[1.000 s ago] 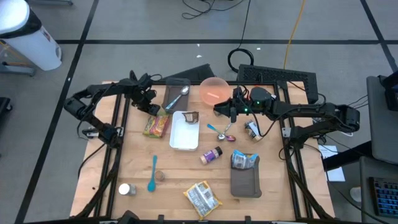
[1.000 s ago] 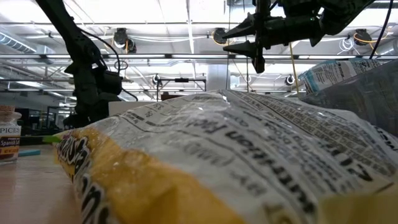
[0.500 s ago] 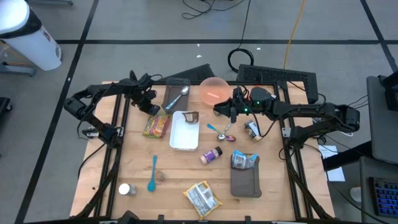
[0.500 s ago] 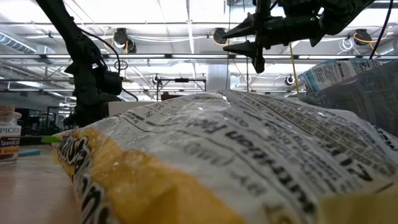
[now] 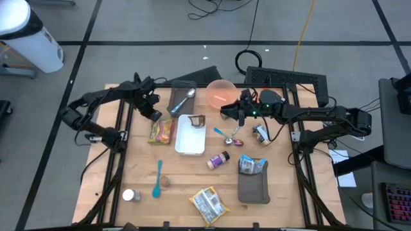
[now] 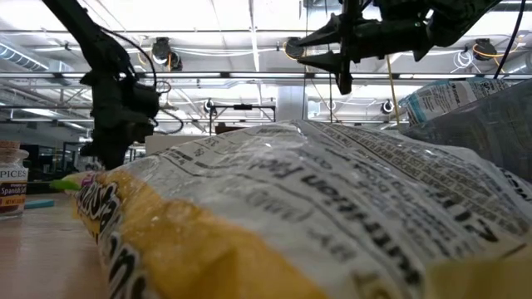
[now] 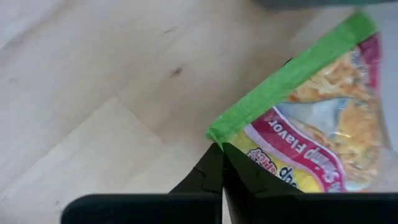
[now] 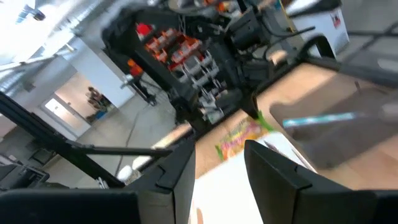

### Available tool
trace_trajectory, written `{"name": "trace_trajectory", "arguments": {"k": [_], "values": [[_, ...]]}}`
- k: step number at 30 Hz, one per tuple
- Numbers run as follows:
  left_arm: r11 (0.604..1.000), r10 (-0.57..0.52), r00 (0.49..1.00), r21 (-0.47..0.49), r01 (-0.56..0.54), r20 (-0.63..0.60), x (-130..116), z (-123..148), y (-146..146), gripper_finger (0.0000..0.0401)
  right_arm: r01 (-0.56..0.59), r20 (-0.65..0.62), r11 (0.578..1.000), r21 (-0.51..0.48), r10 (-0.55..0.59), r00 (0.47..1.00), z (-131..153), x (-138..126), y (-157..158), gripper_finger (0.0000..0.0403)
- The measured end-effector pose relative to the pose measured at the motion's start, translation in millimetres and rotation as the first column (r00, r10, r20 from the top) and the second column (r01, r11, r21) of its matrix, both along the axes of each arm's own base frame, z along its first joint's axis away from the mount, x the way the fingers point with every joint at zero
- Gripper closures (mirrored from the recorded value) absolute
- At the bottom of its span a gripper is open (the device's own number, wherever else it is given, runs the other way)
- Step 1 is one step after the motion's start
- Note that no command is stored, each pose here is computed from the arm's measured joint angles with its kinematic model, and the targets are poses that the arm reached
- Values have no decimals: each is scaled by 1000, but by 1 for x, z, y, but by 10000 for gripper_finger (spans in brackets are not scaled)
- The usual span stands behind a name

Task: Pick & Place Food Item
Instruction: Put the green noodle pack into the bottom black transparent bin

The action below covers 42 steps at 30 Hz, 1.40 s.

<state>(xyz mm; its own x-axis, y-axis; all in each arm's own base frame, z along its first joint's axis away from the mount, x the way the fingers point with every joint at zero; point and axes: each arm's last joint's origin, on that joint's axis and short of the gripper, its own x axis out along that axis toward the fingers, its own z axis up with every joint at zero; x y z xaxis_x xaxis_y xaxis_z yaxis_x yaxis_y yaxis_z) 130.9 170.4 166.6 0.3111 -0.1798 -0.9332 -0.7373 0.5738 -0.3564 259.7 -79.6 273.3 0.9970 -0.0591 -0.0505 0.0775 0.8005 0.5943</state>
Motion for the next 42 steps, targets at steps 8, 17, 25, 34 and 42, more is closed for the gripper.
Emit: {"name": "trace_trajectory", "arguments": {"k": [8, 17, 25, 34, 42], "values": [[990, -19, 988, 139, -2, 151, 3, 54, -16, 400, 5, 128, 998, -62, 3, 992, 13, 0, 0, 273], [971, -48, 965, 237, -16, 258, 4, 98, -36, 400, 22, 242, 987, -158, 17, 970, 44, 3, 0, 273], [958, -104, 946, 285, 13, 308, 11, 119, -47, 401, -58, 36, 965, -258, 69, 997, 86, 12, 0, 273], [917, -191, 893, 399, 13, 408, 17, 181, -54, 401, -140, -78, 947, -288, 122, 989, 124, 30, -4, 272], [891, -266, 827, 453, 15, 495, 33, 230, -63, 401, -257, -132, 939, -227, 232, 964, 112, 71, -14, 272]]}}
